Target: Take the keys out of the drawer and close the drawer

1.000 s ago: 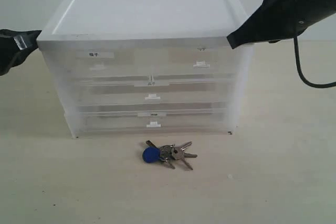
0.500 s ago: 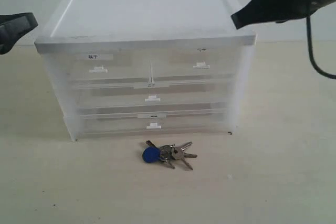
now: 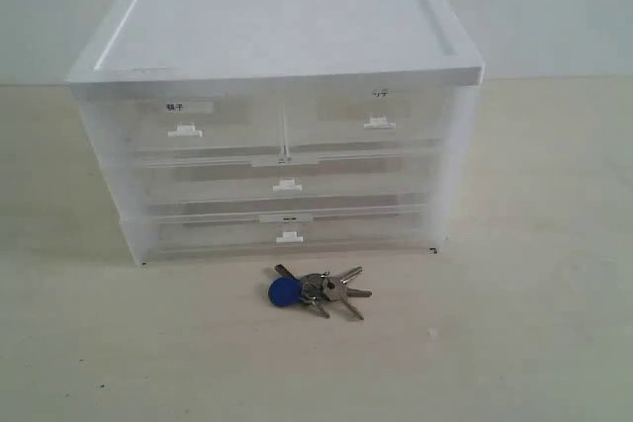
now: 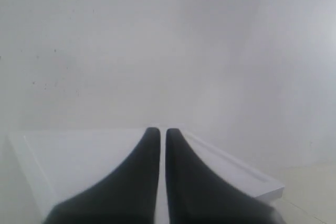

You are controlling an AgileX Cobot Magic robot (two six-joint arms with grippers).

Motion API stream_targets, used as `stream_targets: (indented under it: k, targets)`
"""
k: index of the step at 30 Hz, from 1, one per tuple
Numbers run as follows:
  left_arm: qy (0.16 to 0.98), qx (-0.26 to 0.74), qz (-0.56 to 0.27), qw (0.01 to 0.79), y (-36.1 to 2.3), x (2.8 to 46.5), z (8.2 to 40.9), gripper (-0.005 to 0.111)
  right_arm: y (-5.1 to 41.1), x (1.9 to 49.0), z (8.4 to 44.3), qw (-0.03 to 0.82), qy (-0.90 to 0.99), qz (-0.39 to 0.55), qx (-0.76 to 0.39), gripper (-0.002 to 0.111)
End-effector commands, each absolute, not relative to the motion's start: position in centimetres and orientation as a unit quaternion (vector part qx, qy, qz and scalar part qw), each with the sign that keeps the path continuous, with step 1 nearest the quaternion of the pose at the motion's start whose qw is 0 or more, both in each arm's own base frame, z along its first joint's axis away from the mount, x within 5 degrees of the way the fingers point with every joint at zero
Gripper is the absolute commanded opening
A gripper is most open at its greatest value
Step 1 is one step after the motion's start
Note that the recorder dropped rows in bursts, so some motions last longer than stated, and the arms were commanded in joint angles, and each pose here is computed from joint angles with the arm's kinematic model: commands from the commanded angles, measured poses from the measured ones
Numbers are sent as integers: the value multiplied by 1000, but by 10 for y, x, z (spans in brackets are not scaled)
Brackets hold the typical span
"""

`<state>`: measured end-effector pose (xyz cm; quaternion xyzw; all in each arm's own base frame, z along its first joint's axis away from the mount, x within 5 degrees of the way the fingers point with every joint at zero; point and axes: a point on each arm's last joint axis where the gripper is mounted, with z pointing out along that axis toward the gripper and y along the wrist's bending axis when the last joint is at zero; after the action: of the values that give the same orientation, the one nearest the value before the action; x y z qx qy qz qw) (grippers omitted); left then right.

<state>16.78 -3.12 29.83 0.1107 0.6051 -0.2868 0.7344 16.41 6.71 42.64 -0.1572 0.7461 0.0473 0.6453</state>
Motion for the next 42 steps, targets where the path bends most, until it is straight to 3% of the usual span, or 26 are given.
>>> stream_targets:
  k: [1,8,13,21,26,42]
  targets:
    - [588,91,-251,764,-31,130,295,5,50,118,432,719,671,100,-154,0]
    - [598,27,-215,772,-27,86,269,5,22,58,414,780,594,143,-137,0]
    - [595,23,-255,762,-34,62,249,5,5,29,393,794,578,150,-117,0]
    - [591,179,-237,751,-56,38,233,5,-15,3,365,786,588,180,-57,0]
    - [574,248,-271,732,-67,29,231,5,-23,-2,357,765,607,216,-5,0]
    - [556,284,-302,721,-74,22,231,5,-28,1,345,716,665,205,43,0]
